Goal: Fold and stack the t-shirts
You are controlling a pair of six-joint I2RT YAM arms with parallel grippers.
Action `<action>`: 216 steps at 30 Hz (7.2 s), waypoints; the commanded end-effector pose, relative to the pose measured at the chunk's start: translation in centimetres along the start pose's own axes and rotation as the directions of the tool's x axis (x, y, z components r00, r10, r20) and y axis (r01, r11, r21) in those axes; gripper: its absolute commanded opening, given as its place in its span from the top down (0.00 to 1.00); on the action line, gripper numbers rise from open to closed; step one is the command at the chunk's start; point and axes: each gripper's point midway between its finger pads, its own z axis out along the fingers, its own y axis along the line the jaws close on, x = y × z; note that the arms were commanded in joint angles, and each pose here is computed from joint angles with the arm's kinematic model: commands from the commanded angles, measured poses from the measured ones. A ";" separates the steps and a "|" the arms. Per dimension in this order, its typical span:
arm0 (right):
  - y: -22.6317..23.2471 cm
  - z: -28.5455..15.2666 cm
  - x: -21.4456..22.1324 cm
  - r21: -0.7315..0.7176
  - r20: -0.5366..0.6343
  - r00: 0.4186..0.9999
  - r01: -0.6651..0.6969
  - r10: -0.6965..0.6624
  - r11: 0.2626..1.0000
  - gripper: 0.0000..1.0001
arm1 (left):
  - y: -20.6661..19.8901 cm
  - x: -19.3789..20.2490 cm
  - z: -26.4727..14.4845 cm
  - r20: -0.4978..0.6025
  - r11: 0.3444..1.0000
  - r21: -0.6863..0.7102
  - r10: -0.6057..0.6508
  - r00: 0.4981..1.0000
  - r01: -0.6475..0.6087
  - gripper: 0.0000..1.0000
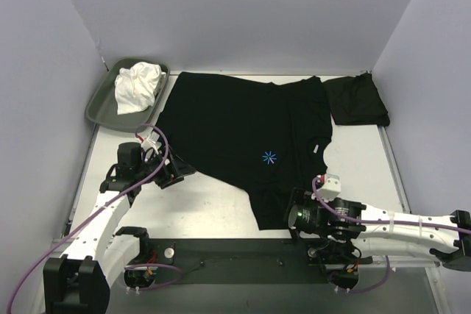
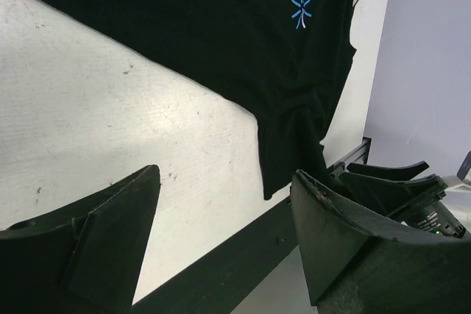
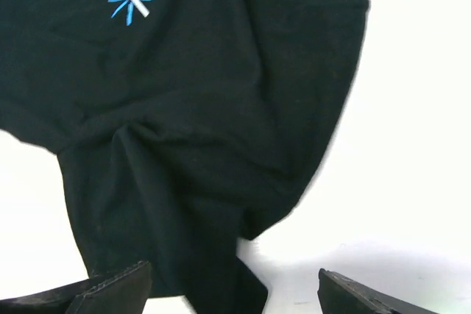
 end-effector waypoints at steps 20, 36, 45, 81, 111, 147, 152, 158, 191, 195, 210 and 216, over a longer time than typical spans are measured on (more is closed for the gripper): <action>8.3 4.1 -7.8 0.106 0.070 0.975 0.202 -0.210 0.974 0.00 | -3.0 -5.5 0.7 0.064 0.999 -0.013 0.044 0.997 -0.044 0.19; 4.5 14.5 -14.2 0.157 -0.118 0.991 -0.042 0.061 0.987 0.00 | -0.3 -13.3 12.0 -0.091 0.976 -0.214 0.008 0.996 -0.027 0.23; 5.4 18.3 -13.4 0.135 -0.223 0.970 -0.070 0.099 0.988 0.00 | 3.2 -11.9 16.5 -0.182 0.955 -0.296 -0.053 0.982 -0.004 0.26; 9.2 12.1 -24.2 0.156 -0.024 0.973 0.232 -0.231 0.960 0.00 | -4.0 -12.7 3.1 0.145 0.991 -0.132 0.025 0.989 -0.006 0.26; 6.1 7.2 -1.9 -0.056 -0.199 0.957 0.206 -0.213 0.977 0.00 | -3.9 -9.0 0.9 0.124 0.995 -0.083 0.073 0.990 -0.063 0.25; 15.7 4.2 6.8 -0.370 -0.297 0.867 0.281 -0.399 0.885 0.00 | -1.8 -7.3 1.2 0.093 0.993 -0.103 0.064 0.994 -0.055 0.25; 15.0 3.9 4.1 -0.285 -0.205 0.898 0.326 -0.390 0.901 0.00 | -1.9 -7.1 1.1 0.094 0.994 -0.097 0.068 0.993 -0.059 0.25; 10.9 2.2 -1.2 -0.087 -0.069 0.923 0.373 -0.379 0.924 0.00 | -2.3 -6.9 0.8 0.089 0.994 -0.086 0.075 0.993 -0.067 0.25; 2.4 2.1 4.0 0.119 -0.189 0.886 0.448 -0.422 0.886 0.52 | -2.2 -6.7 1.2 0.080 0.995 -0.072 0.069 0.994 -0.064 0.25; 2.9 2.7 3.7 0.170 -0.186 0.868 0.490 -0.461 0.855 0.62 | -2.1 -6.7 1.3 0.078 0.995 -0.073 0.069 0.995 -0.064 0.25; 2.9 3.1 3.3 0.212 -0.171 0.866 0.498 -0.470 0.841 1.00 | -1.8 -6.7 1.4 0.076 0.994 -0.080 0.074 0.994 -0.068 0.25; 1.3 1.2 -0.1 0.285 -0.061 0.909 0.411 -0.411 0.866 1.00 | -1.6 -6.5 1.4 0.071 0.994 -0.082 0.073 0.995 -0.067 0.25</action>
